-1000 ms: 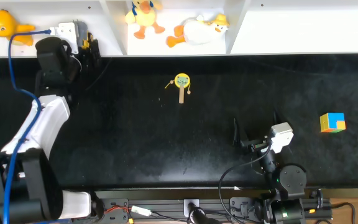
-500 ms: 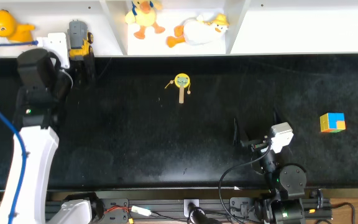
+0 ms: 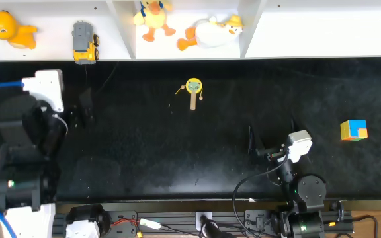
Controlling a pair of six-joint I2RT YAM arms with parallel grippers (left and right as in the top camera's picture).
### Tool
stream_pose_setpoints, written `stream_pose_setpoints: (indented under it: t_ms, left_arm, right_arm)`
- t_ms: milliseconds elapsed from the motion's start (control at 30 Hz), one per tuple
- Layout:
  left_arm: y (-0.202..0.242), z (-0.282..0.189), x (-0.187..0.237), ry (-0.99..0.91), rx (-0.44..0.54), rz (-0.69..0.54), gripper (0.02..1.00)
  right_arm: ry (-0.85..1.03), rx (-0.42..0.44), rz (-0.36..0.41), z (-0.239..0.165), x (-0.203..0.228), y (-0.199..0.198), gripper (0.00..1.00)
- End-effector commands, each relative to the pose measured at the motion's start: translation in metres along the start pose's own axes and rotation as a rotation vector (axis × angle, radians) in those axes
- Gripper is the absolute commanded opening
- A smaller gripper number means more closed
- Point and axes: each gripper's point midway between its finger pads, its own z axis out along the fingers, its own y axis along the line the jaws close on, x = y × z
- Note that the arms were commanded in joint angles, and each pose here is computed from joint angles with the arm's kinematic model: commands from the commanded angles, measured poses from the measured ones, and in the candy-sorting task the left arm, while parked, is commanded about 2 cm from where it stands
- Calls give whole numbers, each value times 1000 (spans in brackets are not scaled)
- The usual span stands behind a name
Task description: Store Toys
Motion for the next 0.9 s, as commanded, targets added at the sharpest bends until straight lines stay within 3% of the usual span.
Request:
stream_pose_setpoints:
  t_ms: [33, 400, 600, 900]
  left_arm:
    - [5, -7, 2, 6, -28, 4, 998]
    - [5, 12, 15, 88, -27, 4, 998]
    - [7, 26, 46, 236, -38, 5, 998]
    - [6, 10, 63, 24, -40, -17, 998]
  right_arm:
    - [1, -3, 4, 0, 4, 1, 996]
    - [1, -3, 4, 0, 4, 1, 996]
    - [1, -3, 4, 0, 4, 1, 996]
    - [2, -3, 4, 0, 4, 1, 998]
